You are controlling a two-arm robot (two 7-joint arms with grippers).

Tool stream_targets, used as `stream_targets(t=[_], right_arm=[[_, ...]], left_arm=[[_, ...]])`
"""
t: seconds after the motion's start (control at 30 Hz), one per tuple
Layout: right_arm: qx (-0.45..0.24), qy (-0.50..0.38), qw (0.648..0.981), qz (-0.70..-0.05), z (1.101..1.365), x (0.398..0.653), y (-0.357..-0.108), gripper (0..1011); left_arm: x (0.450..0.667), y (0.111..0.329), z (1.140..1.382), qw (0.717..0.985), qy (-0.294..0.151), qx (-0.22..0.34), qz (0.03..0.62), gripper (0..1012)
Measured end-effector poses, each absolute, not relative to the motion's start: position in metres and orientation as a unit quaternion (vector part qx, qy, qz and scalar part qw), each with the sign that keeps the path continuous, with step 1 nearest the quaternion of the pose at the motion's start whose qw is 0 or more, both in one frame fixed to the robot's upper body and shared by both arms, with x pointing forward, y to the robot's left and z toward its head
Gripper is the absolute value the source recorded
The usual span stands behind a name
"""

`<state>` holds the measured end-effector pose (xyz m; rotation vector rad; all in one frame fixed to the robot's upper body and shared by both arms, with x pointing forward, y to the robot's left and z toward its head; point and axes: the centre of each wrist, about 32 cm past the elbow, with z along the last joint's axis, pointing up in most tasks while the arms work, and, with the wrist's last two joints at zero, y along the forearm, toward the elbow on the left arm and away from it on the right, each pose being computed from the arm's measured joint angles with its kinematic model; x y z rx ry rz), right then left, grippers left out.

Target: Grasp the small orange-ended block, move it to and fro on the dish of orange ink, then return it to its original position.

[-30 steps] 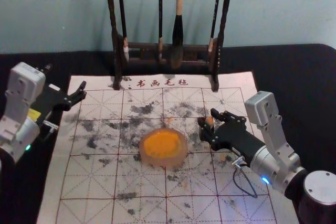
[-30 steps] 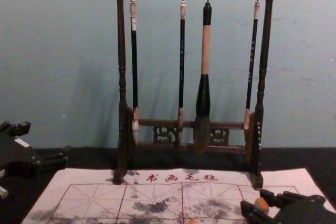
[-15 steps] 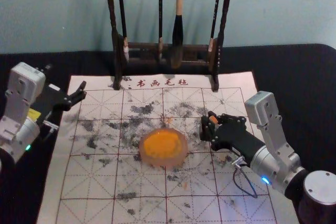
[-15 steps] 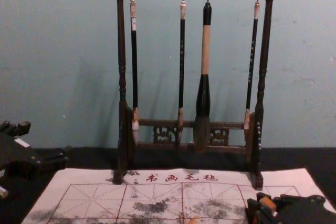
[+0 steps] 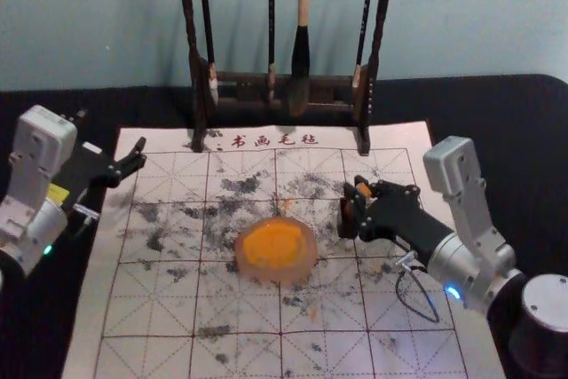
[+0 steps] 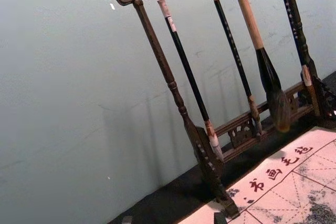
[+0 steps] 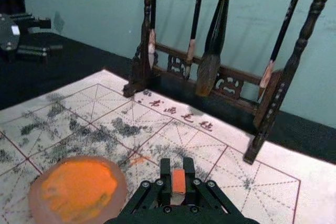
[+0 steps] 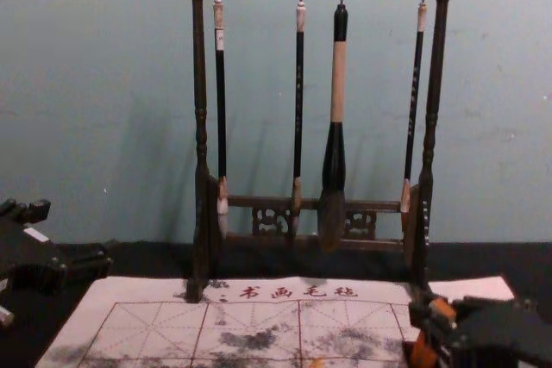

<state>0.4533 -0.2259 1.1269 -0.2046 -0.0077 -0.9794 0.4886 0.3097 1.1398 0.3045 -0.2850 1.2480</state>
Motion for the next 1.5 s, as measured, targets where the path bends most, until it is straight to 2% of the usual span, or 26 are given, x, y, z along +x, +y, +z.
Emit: stream_targets(t=[0.33,0.63,1.1,1.5], right_arm=[[-0.105,-0.002,0.88,-0.464,1.162,0.457,-0.233,134],[-0.099,-0.015,0.897,-0.431,1.194,0.467,-0.242,134],[-0.122,-0.028,0.938,-0.324,1.193,0.505,-0.221,134],[-0.153,-0.026,0.949,-0.275,1.179,0.526,-0.204,134]], left_arm=[[0.489,0.31,1.14,0.791,-0.132,0.141,0.58,1001],[0.489,0.31,1.14,0.791,-0.132,0.141,0.58,1001],[0.489,0.31,1.14,0.791,-0.132,0.142,0.58,1001],[0.489,0.31,1.14,0.791,-0.132,0.141,0.58,1001]])
